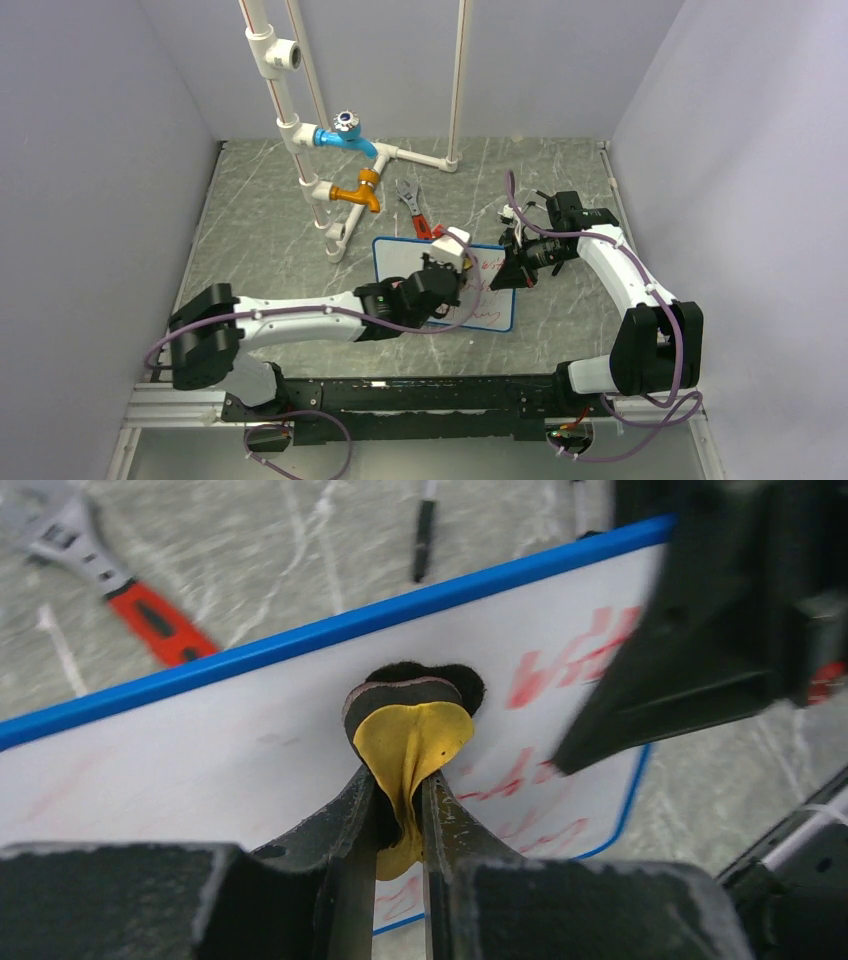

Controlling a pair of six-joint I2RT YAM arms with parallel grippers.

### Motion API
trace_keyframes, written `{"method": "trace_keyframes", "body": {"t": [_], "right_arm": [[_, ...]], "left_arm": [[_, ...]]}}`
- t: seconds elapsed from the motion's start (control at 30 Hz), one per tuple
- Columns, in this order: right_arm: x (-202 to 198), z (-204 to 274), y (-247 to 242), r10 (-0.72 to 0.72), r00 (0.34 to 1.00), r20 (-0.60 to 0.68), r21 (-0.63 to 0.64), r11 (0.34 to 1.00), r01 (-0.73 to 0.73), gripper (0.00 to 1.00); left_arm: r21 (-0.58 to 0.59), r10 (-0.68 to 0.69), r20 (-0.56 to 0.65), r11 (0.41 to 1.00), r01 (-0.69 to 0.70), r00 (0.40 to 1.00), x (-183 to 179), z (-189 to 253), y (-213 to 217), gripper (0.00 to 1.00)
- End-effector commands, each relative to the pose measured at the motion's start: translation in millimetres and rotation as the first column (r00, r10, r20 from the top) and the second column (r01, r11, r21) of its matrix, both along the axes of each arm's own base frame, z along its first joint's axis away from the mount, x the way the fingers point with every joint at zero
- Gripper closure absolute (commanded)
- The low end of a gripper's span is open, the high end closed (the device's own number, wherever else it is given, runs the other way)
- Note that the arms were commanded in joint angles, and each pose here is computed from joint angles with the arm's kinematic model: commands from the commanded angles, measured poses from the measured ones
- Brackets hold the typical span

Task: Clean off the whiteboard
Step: Erase the center of the board with the whiteboard.

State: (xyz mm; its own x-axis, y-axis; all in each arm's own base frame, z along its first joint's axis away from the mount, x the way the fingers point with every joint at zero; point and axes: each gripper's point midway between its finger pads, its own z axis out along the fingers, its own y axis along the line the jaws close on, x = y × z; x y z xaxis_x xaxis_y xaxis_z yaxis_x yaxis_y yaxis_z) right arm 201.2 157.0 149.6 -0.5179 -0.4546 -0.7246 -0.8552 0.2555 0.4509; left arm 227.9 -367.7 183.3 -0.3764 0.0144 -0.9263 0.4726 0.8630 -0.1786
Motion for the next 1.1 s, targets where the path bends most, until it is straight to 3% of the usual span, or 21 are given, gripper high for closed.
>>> {"method": "trace_keyframes", "body": {"t": [0.0,0.13,0.47,0.67,0.87,1.07], "right_arm": [[-10.0,-1.5,1.3,0.057,0.998,0.021,-0.016,0.998,-0.057,1.0],[-10.6,-1.2,1.3,0.059,0.998,0.024,-0.015,0.998,-0.058,1.0],[-11.4,0.0,1.6,0.061,0.998,0.027,-0.012,0.998,-0.061,1.0],[-10.9,-0.9,1.4,0.06,0.998,0.023,-0.014,0.998,-0.06,1.0],[-10.2,-1.5,1.6,0.059,0.998,0.019,-0.014,0.998,-0.059,1.0],[-9.3,-2.5,1.2,0.057,0.998,0.015,-0.016,0.998,-0.057,1.0]], "left_arm": [[-0.062,-0.095,0.049,0.993,0.098,0.994,-4.2,27.3,-51.0,1.0],[-0.016,-0.021,0.047,1.0,0.021,0.999,4.2,15.0,-30.3,1.0],[0.001,0.24,-0.007,0.971,-0.24,0.971,37.9,-19.3,94.0,1.0],[-0.002,0.311,-0.017,0.951,-0.311,0.95,48.5,-32.3,142.2,1.0],[-0.02,0.248,-0.006,0.968,-0.248,0.969,48.2,-24.5,139.1,1.0],[-0.09,0.049,0.025,0.995,-0.046,0.999,28.1,-3.7,79.9,1.0]]}}
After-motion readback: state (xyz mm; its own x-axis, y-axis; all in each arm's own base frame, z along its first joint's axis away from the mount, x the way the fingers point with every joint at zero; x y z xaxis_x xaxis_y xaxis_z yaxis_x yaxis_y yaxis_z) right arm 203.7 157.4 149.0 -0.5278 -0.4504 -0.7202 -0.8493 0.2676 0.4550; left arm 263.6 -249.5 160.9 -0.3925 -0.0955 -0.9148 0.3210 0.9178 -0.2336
